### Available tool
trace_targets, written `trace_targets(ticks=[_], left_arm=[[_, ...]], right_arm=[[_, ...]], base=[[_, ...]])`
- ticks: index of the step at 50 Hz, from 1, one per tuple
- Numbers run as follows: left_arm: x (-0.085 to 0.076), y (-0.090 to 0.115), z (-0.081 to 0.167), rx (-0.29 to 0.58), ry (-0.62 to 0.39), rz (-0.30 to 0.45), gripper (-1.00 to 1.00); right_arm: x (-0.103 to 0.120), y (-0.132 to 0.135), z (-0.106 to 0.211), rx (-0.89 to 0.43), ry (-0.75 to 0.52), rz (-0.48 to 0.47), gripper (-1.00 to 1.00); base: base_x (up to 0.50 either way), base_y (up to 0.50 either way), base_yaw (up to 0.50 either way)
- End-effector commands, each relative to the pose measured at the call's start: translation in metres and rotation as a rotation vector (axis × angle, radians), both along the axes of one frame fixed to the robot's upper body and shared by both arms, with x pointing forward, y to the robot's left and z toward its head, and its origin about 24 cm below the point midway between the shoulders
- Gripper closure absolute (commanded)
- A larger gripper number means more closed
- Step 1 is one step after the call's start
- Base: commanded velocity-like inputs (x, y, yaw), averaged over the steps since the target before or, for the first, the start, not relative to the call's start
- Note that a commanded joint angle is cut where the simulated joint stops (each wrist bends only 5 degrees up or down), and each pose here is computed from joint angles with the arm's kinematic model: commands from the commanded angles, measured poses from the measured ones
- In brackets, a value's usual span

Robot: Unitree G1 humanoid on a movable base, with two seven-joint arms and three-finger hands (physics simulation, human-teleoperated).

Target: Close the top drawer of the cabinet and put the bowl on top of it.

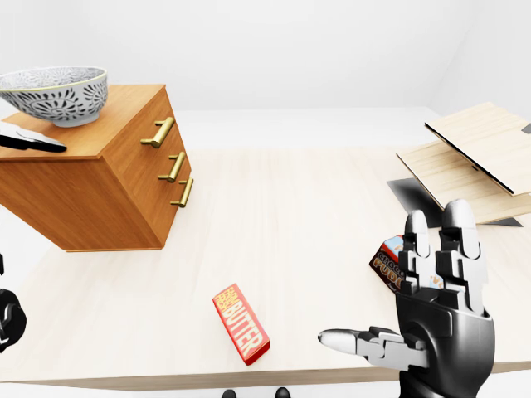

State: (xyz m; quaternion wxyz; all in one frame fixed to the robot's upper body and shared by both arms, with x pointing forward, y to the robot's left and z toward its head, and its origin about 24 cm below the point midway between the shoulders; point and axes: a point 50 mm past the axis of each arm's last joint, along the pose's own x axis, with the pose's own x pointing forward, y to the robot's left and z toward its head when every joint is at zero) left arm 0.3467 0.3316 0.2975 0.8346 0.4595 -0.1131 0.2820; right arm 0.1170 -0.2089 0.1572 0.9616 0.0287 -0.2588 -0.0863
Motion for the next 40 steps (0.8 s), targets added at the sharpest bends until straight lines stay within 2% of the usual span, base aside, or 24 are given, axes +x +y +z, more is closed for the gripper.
trace_targets(ticks=[1, 3, 4, 10, 11, 12, 13, 15, 21, 24, 28, 30, 32, 37, 40], left_arm=[[-0.022, -0.017, 0.02, 0.051, -0.073, -0.135, -1.0], [-0.032, -0.025, 0.028, 0.049, -0.129, -0.199, -1.0], [-0.04, -0.033, 0.033, 0.04, -0.17, -0.265, -1.0], [-0.066, -0.06, 0.043, 0.059, -0.273, -0.456, -1.0], [-0.078, -0.07, 0.049, 0.075, -0.315, -0.529, -1.0], [-0.084, -0.074, 0.051, 0.082, -0.339, -0.556, -1.0], [-0.085, -0.074, 0.051, 0.081, -0.344, -0.56, -1.0], [-0.1, -0.085, 0.055, 0.11, -0.4, -0.615, -1.0], [-0.12, -0.106, 0.056, 0.145, -0.47, -0.734, -1.0], [-0.12, -0.112, 0.05, 0.115, -0.476, -0.778, -1.0], [-0.128, -0.124, 0.043, 0.099, -0.499, -0.85, -1.0], [-0.131, -0.126, 0.04, 0.082, -0.513, -0.857, -1.0], [-0.137, -0.131, 0.033, 0.042, -0.535, -0.913, -1.0], [-0.149, -0.142, 0.024, 0.013, -0.565, -0.978, -1.0], [-0.166, -0.147, 0.02, -0.001, -0.609, -1.033, -1.0]], right_arm=[[0.001, 0.0, 0.0, -0.002, 0.001, 0.001, -1.0], [0.001, 0.0, 0.0, 0.0, 0.001, 0.002, -1.0], [0.001, 0.001, 0.0, -0.002, 0.002, 0.002, -1.0], [0.002, 0.001, 0.001, -0.002, 0.001, 0.002, -1.0], [0.003, 0.001, 0.002, -0.002, 0.003, 0.002, -1.0], [0.004, 0.001, 0.002, -0.002, 0.003, 0.002, -1.0], [0.004, 0.001, 0.002, -0.003, 0.003, 0.002, -1.0], [0.005, 0.001, 0.002, -0.004, 0.003, 0.003, -1.0], [0.006, 0.001, 0.003, -0.004, 0.004, 0.004, -1.0], [0.008, 0.003, 0.003, -0.006, 0.007, 0.005, -1.0], [0.01, 0.002, 0.006, -0.004, 0.005, 0.005, -1.0], [0.01, 0.002, 0.006, -0.004, 0.006, 0.005, -1.0], [0.012, 0.002, 0.006, -0.006, 0.008, 0.005, -1.0], [0.013, 0.001, 0.008, -0.006, 0.009, 0.006, -1.0], [0.017, 0.003, 0.007, -0.008, 0.017, 0.006, -1.0]], base=[[0.0, 0.0, 0.0], [0.0, 0.0, 0.0], [0.0, 0.0, 0.0], [0.0, 0.0, 0.0], [0.0, 0.0, 0.0], [0.0, 0.0, 0.0], [0.0, 0.0, 0.0], [0.0, 0.0, 0.0], [0.0, 0.0, 0.0], [0.0, 0.0, 0.0], [0.0, 0.0, 0.0], [0.0, 0.0, 0.0], [0.0, 0.0, 0.0], [0.0, 0.0, 0.0], [0.0, 0.0, 0.0]])
